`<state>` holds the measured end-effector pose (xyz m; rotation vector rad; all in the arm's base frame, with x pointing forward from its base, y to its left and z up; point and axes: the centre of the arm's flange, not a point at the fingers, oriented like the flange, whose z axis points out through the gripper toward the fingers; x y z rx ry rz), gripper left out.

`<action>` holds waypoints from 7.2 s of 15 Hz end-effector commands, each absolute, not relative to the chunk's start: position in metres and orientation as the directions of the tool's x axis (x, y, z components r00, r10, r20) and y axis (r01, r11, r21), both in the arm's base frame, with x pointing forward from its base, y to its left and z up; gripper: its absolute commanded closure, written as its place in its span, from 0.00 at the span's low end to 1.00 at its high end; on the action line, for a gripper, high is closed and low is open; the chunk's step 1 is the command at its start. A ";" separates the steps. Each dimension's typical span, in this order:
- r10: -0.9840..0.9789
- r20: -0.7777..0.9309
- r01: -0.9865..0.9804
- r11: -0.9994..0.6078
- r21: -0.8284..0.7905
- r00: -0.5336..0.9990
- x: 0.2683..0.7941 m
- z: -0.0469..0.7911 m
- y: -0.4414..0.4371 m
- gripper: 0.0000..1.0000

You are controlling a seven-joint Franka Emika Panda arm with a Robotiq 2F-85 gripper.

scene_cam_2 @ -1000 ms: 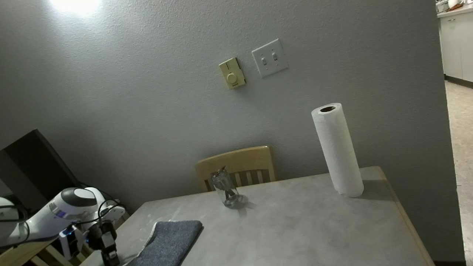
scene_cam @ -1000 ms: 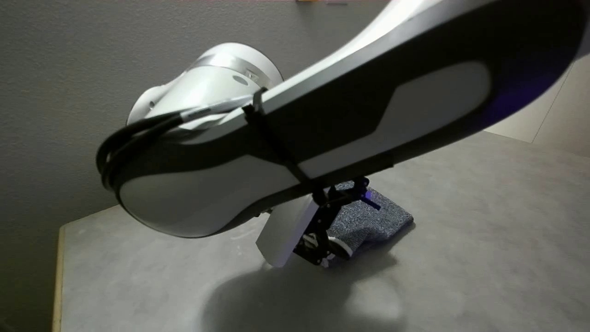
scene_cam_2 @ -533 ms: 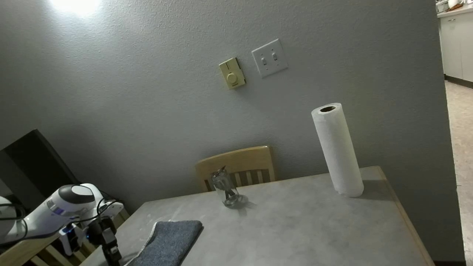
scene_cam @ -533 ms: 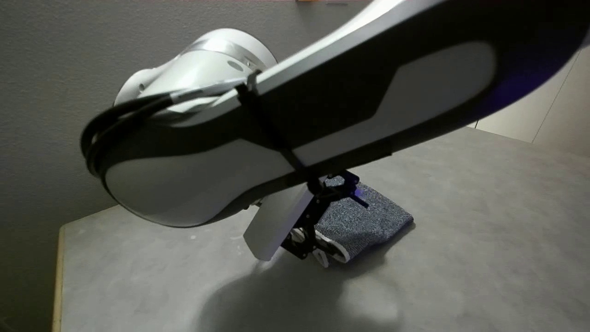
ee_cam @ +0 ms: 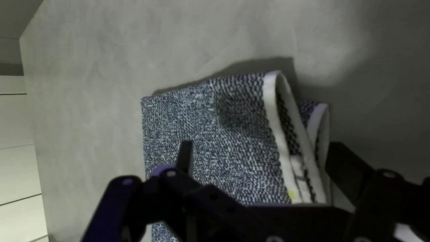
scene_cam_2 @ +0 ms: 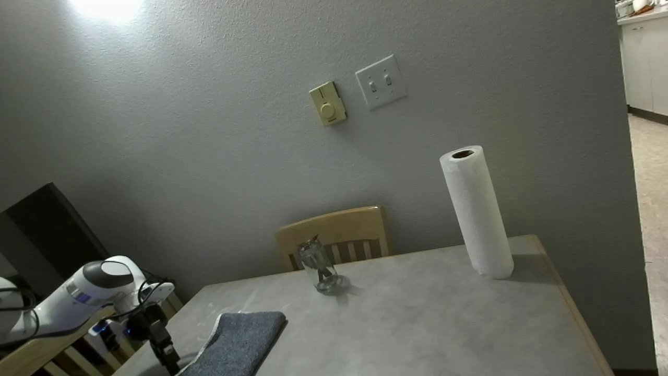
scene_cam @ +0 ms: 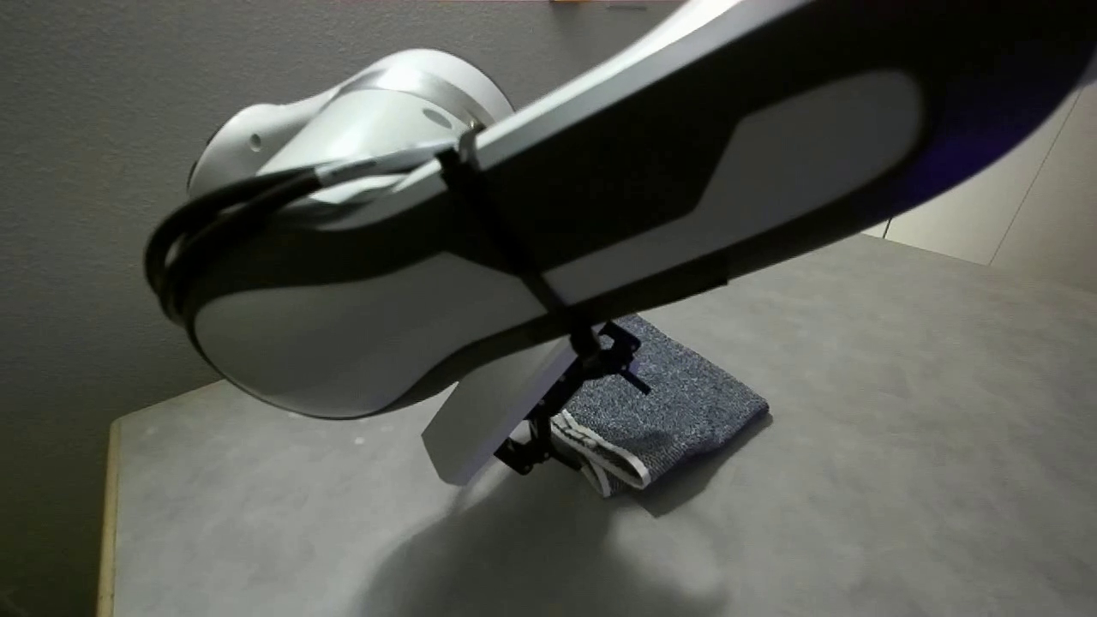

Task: Fold the towel then unfold it

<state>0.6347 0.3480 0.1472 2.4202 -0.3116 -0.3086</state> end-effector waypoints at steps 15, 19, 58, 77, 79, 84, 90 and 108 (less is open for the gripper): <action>-0.322 -0.105 -0.176 -0.730 0.660 0.941 0.625 0.146 0.324 0.00; -0.317 -0.113 -0.165 -0.728 0.666 0.942 0.628 0.145 0.326 0.00; -0.055 0.102 -0.101 -0.836 0.540 0.993 0.691 0.166 0.312 0.00; -0.173 0.043 -0.162 -0.768 0.620 0.984 0.668 0.155 0.313 0.21; -0.175 0.035 -0.159 -0.767 0.622 0.984 0.666 0.154 0.314 0.38; -0.174 0.035 -0.159 -0.776 0.610 0.984 0.660 0.148 0.314 0.73; -0.175 0.018 -0.151 -0.787 0.598 0.984 0.653 0.136 0.317 1.00; -0.061 -0.026 -0.039 -0.856 0.516 0.998 0.656 0.188 0.299 0.99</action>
